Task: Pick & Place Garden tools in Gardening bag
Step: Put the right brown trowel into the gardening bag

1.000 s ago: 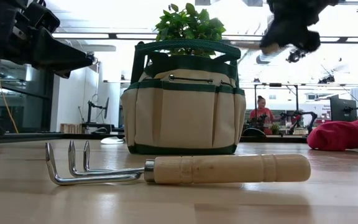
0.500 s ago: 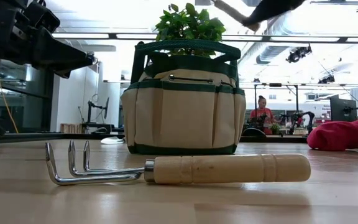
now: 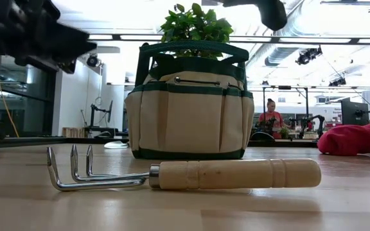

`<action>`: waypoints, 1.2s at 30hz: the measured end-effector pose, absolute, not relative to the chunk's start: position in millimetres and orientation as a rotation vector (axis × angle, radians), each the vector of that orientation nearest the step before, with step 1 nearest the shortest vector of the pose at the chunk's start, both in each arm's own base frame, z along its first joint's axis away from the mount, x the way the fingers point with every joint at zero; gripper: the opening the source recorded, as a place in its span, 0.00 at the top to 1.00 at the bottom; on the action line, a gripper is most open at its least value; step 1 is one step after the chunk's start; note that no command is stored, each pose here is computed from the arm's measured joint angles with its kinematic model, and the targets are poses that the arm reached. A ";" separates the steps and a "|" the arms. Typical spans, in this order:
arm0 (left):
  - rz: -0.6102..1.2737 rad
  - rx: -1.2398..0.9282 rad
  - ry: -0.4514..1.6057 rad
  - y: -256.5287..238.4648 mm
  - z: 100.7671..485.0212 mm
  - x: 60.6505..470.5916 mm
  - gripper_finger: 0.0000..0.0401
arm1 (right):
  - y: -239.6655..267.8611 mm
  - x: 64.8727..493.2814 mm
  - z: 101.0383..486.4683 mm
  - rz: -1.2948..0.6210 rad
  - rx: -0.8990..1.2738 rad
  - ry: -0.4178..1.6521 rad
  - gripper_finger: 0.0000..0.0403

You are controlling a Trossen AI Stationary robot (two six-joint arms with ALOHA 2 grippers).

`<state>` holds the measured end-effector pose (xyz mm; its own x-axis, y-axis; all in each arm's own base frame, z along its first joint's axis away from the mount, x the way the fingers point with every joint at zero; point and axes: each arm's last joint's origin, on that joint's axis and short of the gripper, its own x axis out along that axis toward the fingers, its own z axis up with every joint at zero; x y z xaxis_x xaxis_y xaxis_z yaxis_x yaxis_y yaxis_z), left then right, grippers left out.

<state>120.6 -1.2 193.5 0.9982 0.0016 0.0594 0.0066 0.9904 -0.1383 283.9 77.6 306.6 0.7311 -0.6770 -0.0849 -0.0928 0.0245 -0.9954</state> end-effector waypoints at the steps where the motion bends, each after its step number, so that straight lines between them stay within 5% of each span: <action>1: -0.008 -0.155 -0.082 -1.3 195.7 120.4 0.65 | 77.6 286.4 304.8 -0.484 -1.533 0.661 0.85; 17: 0.017 -0.354 -0.373 1.2 237.1 114.6 0.65 | 75.6 314.3 269.4 -0.272 -1.882 0.781 0.85; 36: -0.170 -0.336 -0.101 -6.2 307.7 171.8 0.65 | 83.8 327.4 319.1 -0.236 -1.966 0.540 0.85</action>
<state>171.8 -6.2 307.7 0.9807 -0.1489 0.1266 0.1824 0.9299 -0.3195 327.4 83.8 319.1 0.8792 -0.4709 -0.0720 -0.2668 -0.3615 -0.8934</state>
